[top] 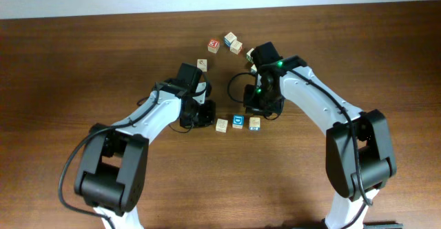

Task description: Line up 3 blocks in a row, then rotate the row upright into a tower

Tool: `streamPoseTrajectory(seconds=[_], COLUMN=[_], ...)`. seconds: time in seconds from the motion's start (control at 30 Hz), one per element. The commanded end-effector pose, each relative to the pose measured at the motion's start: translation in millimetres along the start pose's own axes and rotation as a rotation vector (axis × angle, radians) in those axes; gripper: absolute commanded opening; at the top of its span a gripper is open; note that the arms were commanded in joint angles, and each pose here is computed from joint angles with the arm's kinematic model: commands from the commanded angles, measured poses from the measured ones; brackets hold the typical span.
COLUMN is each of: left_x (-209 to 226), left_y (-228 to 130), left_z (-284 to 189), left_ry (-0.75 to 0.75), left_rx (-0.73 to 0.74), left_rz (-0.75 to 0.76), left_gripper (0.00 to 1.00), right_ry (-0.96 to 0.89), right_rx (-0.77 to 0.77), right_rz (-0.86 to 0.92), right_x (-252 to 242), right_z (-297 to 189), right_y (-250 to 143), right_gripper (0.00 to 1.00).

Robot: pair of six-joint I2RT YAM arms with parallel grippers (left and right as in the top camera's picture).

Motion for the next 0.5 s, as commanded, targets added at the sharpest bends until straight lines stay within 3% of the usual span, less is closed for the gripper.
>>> streamPoseTrajectory(seconds=[0.0, 0.17, 0.47], left_x=[7, 2, 1], left_y=[-4, -7, -6], left_z=[13, 12, 12], left_ry=[-0.005, -0.042, -0.047], left_rx=[0.039, 0.056, 0.056], left_rz=[-0.056, -0.056, -0.082], left_gripper=[0.00, 0.00, 0.00], right_ry=[-0.005, -0.072, -0.111], right_rx=[0.004, -0.016, -0.043], right_rz=[0.004, 0.061, 0.119], right_x=[16, 23, 17], right_z=[11, 23, 28], right_y=[-9, -14, -14], right_gripper=[0.19, 0.09, 0.07])
Point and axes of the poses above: each gripper's point midway between its finger pads, its own z axis out along the fingers, its own x axis along the line the jaws close on, y = z × x, the point moved 4 cm from there along -z, back along the fingers, and after that the axes turned 4 degrees about -z, right-handed, at the moved point
